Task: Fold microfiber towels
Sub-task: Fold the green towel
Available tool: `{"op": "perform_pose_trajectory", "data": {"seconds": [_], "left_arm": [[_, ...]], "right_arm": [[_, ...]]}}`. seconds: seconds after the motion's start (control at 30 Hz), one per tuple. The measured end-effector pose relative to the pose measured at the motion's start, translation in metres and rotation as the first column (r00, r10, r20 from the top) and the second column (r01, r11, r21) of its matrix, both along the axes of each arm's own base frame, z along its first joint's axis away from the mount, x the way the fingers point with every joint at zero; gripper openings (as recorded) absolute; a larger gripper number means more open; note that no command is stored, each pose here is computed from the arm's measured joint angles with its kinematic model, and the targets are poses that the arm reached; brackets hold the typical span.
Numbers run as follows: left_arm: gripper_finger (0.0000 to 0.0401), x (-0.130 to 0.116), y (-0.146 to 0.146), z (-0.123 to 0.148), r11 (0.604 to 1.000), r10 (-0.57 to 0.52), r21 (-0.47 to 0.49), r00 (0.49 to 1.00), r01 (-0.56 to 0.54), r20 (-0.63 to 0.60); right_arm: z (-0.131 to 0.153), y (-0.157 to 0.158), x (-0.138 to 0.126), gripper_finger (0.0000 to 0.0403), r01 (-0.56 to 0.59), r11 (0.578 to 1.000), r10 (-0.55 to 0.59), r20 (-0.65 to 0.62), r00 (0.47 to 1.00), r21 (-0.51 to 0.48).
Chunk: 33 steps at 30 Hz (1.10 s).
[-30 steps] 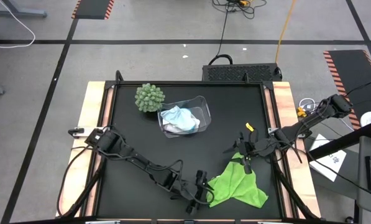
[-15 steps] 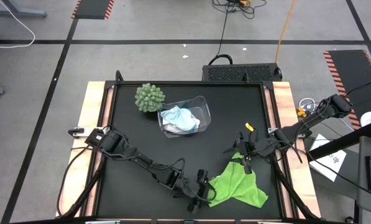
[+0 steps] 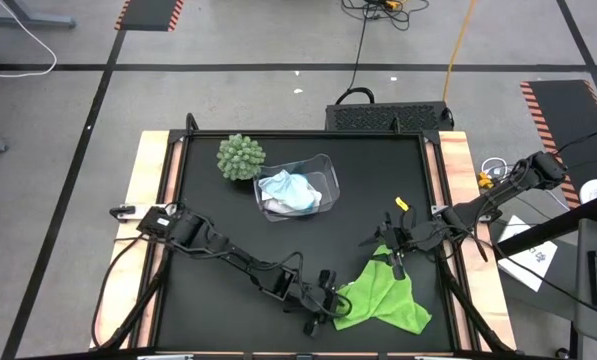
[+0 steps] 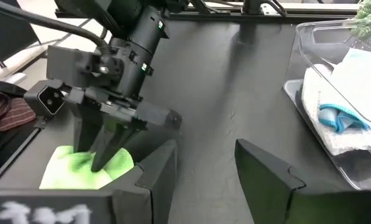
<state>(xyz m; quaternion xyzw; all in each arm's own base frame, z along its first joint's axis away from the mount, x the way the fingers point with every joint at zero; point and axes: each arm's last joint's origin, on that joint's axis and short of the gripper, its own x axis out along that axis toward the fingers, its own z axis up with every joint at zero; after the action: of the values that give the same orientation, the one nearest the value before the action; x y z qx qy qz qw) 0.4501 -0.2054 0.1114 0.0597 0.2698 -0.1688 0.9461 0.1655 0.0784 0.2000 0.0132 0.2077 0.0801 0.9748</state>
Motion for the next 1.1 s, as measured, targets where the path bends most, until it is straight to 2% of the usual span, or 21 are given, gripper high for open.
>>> {"op": "perform_pose_trajectory", "data": {"seconds": [0.13, 0.23, 0.33, 0.47, 0.6, 0.7, 0.8, 0.9, 1.1], "left_arm": [[0.0067, -0.003, -0.004, 0.003, 0.99, -0.107, 0.093, 0.994, 0.105, 0.015], [0.0013, -0.008, -0.005, 0.02, 0.972, -0.182, 0.156, 0.983, 0.177, 0.018], [0.0014, -0.013, 0.001, 0.044, 0.971, -0.126, 0.208, 0.992, 0.119, 0.019], [0.0006, -0.022, 0.017, 0.075, 0.949, -0.068, 0.31, 0.998, 0.065, -0.002], [0.0008, -0.028, 0.036, 0.101, 0.947, -0.027, 0.319, 0.999, 0.035, -0.03], [0.0005, -0.03, 0.05, 0.113, 0.948, 0.001, 0.317, 1.0, 0.009, -0.031], [0.0006, -0.033, 0.059, 0.122, 0.953, 0.032, 0.304, 0.998, -0.016, -0.048], [0.0007, -0.037, 0.06, 0.125, 0.951, 0.03, 0.308, 0.997, -0.006, -0.074], [0.0007, -0.037, 0.059, 0.125, 0.959, -0.006, 0.283, 0.997, 0.028, -0.079]], "right_arm": [[0.0, 0.0, 0.0, 0.0157, 0.002, 1.0, -0.002, -0.001, 1.0, 0.004], [0.0, 0.0, 0.0, 0.0157, 0.002, 1.0, -0.002, -0.001, 1.0, 0.004], [0.0, 0.0, 0.0, 0.0157, 0.002, 1.0, -0.002, -0.001, 1.0, 0.004], [0.0, 0.0, 0.0, 0.0157, -0.006, 1.0, 0.006, -0.003, 1.0, 0.005], [-0.001, 0.002, -0.001, 0.0157, -0.065, 0.997, 0.065, -0.019, 0.998, 0.032], [-0.003, 0.002, -0.001, 0.0157, -0.056, 0.996, 0.059, -0.046, 0.997, 0.064], [-0.01, 0.002, 0.0, 0.0157, -0.014, 0.996, 0.024, -0.114, 0.993, 0.084], [-0.022, 0.001, 0.001, 0.0157, 0.074, 0.994, -0.054, -0.214, 0.975, 0.084], [-0.044, -0.006, 0.003, 0.0158, 0.224, 0.974, -0.194, -0.37, 0.908, 0.039]]}}
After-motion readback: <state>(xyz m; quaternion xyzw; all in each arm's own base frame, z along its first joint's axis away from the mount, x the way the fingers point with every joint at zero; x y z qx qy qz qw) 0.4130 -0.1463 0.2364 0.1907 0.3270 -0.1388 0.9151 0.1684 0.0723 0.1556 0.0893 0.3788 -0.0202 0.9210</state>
